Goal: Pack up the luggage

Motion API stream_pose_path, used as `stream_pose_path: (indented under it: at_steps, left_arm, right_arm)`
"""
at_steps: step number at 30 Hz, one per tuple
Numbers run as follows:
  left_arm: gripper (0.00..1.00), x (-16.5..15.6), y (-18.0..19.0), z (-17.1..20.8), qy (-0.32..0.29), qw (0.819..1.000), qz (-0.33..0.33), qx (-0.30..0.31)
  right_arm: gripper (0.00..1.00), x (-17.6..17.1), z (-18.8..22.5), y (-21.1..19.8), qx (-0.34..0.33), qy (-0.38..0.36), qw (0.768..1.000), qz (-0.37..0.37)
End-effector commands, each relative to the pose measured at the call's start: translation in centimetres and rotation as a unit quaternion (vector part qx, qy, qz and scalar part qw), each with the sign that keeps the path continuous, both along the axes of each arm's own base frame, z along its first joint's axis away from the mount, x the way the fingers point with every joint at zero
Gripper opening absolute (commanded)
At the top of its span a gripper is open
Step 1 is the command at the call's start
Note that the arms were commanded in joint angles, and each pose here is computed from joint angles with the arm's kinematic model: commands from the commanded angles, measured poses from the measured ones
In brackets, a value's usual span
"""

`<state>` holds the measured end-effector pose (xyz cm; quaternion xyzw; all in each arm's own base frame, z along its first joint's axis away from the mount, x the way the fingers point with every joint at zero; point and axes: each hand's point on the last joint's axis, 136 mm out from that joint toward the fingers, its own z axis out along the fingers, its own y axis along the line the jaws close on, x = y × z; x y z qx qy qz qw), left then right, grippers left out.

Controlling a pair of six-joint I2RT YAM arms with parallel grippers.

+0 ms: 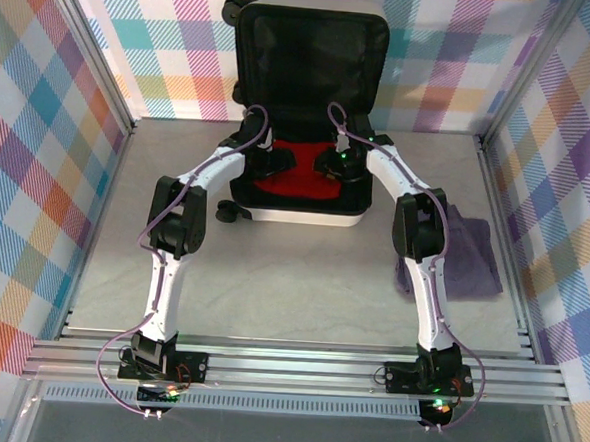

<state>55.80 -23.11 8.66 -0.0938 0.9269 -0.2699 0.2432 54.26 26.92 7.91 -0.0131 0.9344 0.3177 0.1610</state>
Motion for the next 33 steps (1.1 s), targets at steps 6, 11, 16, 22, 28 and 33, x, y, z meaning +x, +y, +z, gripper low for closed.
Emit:
stream_pose_path:
  at_steps: [6,11,16,22,28,33]
  left_arm:
    - [0.64,0.4,0.4,5.0,-0.051,0.998,-0.007,-0.037]
    - [0.65,0.2,0.1,10.2,-0.100,0.993,-0.014,-0.062]
    - [0.66,-1.3,0.3,15.0,-0.150,0.985,-0.016,-0.086]
    - [0.66,-5.6,2.4,15.4,-0.154,0.985,0.008,-0.078]
    - [0.66,-9.7,3.9,14.8,-0.155,0.985,0.017,-0.075]
    - [0.66,-12.2,4.7,14.7,-0.158,0.985,0.018,-0.063]
  right_arm:
    - [0.43,0.8,7.5,-1.6,-0.006,-0.083,0.996,0.007]
    - [0.48,-0.5,13.2,-3.5,-0.032,-0.136,0.990,0.008]
    - [0.54,-3.3,15.8,-7.1,-0.069,-0.155,0.985,-0.015]
    - [0.70,-8.9,12.1,-15.7,-0.160,-0.096,0.976,-0.113]
    - [0.84,-15.9,5.3,-21.3,-0.163,0.005,0.965,-0.205]
    - [0.84,-19.3,1.9,-22.6,-0.181,0.055,0.954,-0.233]
